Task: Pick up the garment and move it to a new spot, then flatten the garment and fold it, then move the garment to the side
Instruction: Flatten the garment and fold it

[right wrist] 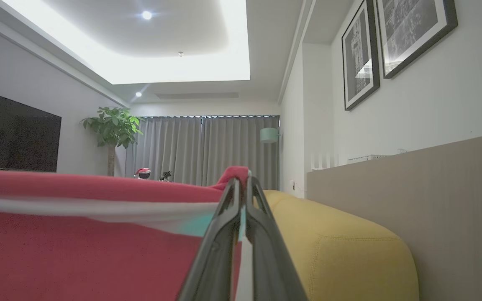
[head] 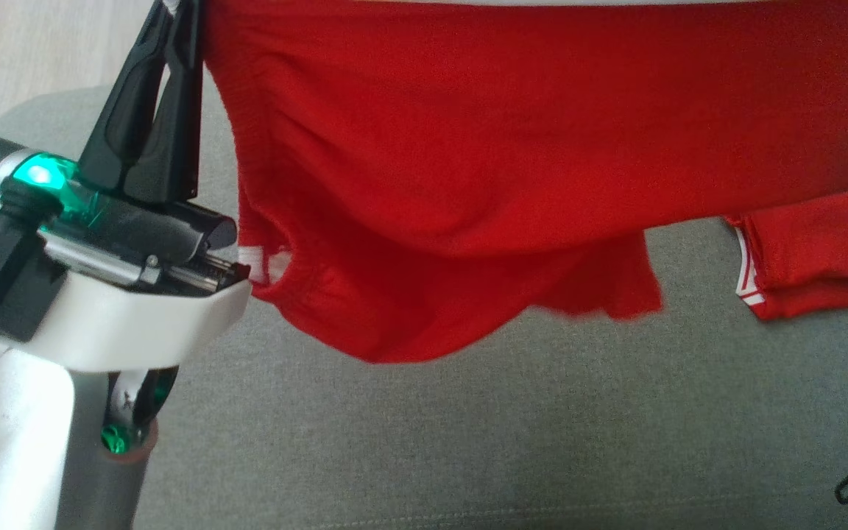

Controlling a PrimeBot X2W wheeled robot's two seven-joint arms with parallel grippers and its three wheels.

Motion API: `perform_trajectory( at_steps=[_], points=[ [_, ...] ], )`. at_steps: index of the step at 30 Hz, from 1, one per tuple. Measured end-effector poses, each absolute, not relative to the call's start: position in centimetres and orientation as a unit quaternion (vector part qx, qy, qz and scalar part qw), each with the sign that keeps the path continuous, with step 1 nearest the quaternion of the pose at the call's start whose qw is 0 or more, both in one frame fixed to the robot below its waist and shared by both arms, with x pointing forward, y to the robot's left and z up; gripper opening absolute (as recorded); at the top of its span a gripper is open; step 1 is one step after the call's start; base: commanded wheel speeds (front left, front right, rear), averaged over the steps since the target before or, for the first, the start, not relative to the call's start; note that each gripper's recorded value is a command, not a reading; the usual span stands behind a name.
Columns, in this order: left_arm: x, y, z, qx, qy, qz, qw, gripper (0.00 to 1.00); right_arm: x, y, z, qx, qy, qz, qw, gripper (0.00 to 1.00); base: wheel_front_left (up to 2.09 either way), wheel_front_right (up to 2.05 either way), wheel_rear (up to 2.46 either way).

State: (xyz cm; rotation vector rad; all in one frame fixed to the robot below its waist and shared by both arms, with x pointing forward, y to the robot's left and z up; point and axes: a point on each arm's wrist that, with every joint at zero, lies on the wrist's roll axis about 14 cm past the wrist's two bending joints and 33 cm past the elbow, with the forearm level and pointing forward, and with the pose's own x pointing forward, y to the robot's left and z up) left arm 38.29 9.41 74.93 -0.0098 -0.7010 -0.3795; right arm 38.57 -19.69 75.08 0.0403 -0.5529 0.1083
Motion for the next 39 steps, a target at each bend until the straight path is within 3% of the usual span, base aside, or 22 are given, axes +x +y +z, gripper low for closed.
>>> perform_trajectory(
  at_steps=[6, 11, 17, 19, 26, 34, 39],
  points=[
    [39.4, 9.4, 74.1, -0.019, -0.329, -0.183, 0.926, 0.00, 40.0, -19.7, 73.7, 0.036, -0.248, 0.051, 0.967, 0.00, 0.00, 0.00, 0.00],
    [42.4, 9.0, 74.4, -0.050, -0.331, -0.188, 0.923, 0.00, 43.6, -19.6, 72.4, 0.070, -0.220, 0.062, 0.971, 0.00, 0.00, 0.00, 0.00],
    [49.4, 7.6, 74.4, -0.082, -0.315, -0.212, 0.922, 0.00, 51.0, -19.1, 72.3, 0.111, -0.210, 0.077, 0.968, 0.00, 0.00, 0.00, 0.00],
    [53.5, 7.6, 74.5, -0.104, -0.309, -0.206, 0.923, 0.00, 55.1, -17.7, 72.4, 0.131, -0.206, 0.093, 0.965, 0.00, 0.00, 0.00, 0.00],
    [61.6, 8.5, 66.9, -0.114, -0.182, -0.164, 0.963, 0.00, 61.8, -14.0, 67.3, 0.131, -0.135, 0.116, 0.975, 0.00, 0.00, 0.00, 0.00],
    [63.2, 8.5, 53.2, -0.142, 0.008, -0.126, 0.982, 0.00, 62.7, -11.8, 53.5, 0.099, 0.042, 0.120, 0.987, 0.00, 0.00, 0.00, 0.00],
    [62.1, 8.9, 48.2, -0.148, 0.070, -0.112, 0.980, 0.00, 61.4, -11.1, 47.6, 0.086, 0.107, 0.123, 0.983, 0.00, 0.00, 0.00, 0.00]
  ],
)
